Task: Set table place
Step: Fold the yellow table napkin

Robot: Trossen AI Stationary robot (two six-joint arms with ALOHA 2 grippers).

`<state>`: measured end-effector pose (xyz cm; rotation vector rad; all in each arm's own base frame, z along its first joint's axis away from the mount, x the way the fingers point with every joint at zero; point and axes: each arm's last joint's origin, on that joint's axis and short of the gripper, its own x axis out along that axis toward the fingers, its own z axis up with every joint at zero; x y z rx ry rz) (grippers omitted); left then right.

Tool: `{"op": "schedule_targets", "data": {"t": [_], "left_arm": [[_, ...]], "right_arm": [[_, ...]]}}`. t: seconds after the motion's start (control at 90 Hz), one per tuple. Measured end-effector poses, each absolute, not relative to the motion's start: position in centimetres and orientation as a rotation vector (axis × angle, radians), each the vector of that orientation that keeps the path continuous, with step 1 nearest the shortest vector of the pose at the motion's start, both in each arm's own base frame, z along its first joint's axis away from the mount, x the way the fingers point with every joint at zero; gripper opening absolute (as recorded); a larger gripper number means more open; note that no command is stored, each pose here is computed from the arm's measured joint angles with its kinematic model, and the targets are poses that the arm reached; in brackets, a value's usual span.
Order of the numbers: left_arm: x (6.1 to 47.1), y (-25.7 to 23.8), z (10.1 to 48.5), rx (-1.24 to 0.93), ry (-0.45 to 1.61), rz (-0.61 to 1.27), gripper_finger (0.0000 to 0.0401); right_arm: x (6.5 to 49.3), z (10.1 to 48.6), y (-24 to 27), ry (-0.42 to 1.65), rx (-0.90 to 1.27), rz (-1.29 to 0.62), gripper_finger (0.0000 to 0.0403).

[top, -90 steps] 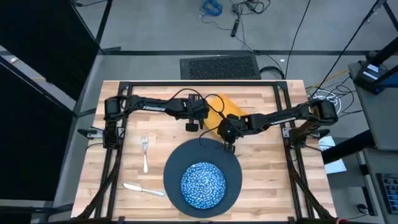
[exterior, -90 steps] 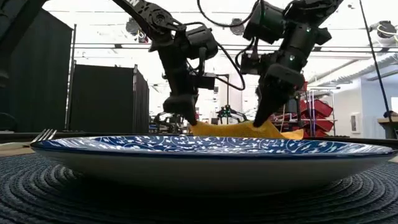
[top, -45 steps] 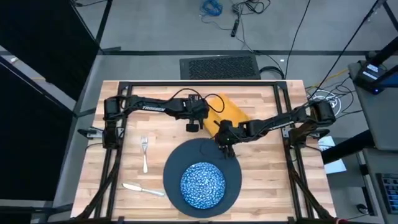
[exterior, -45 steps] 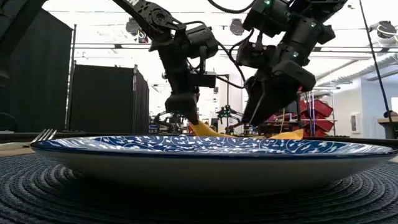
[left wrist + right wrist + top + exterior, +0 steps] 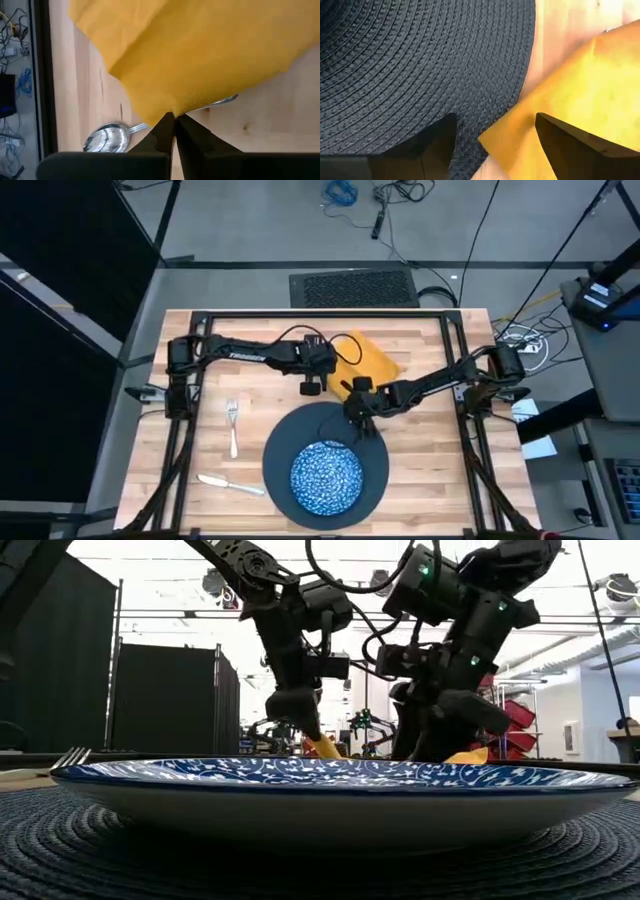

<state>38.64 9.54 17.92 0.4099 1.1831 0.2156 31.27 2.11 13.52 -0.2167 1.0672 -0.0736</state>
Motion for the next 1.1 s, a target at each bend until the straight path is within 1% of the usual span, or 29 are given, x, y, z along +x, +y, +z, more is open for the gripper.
{"op": "schedule_targets", "data": {"t": [0.289, 0.4, 0.489, 0.756, 1.033, 1.1], "left_arm": [[38.62, 9.51, 17.91, 0.41, 1.185, 0.214, 0.0], [38.54, 9.49, 17.89, 0.409, 1.194, 0.212, 0.0], [38.53, 9.47, 17.89, 0.409, 1.195, 0.212, 0.0], [38.54, 9.47, 17.9, 0.408, 1.195, 0.212, 0.0], [38.51, 9.46, 17.88, 0.408, 1.197, 0.21, 0.0], [38.52, 9.46, 17.89, 0.408, 1.197, 0.21, 0.0]], "right_arm": [[31.2, 13.48, 2.11, 1.071, -0.168, -0.102, 0.0259], [31.13, 13.45, 2.12, 1.079, -0.153, -0.108, 0.0244], [31.09, 13.42, 2.13, 1.083, -0.141, -0.114, 0.0217], [30.98, 13.37, 2.1, 1.095, -0.146, -0.118, 0.0111], [30.98, 13.36, 2.08, 1.096, -0.152, -0.119, 0.0015], [30.97, 13.42, 2.08, 1.1, -0.163, -0.112, 0.0007]]}}
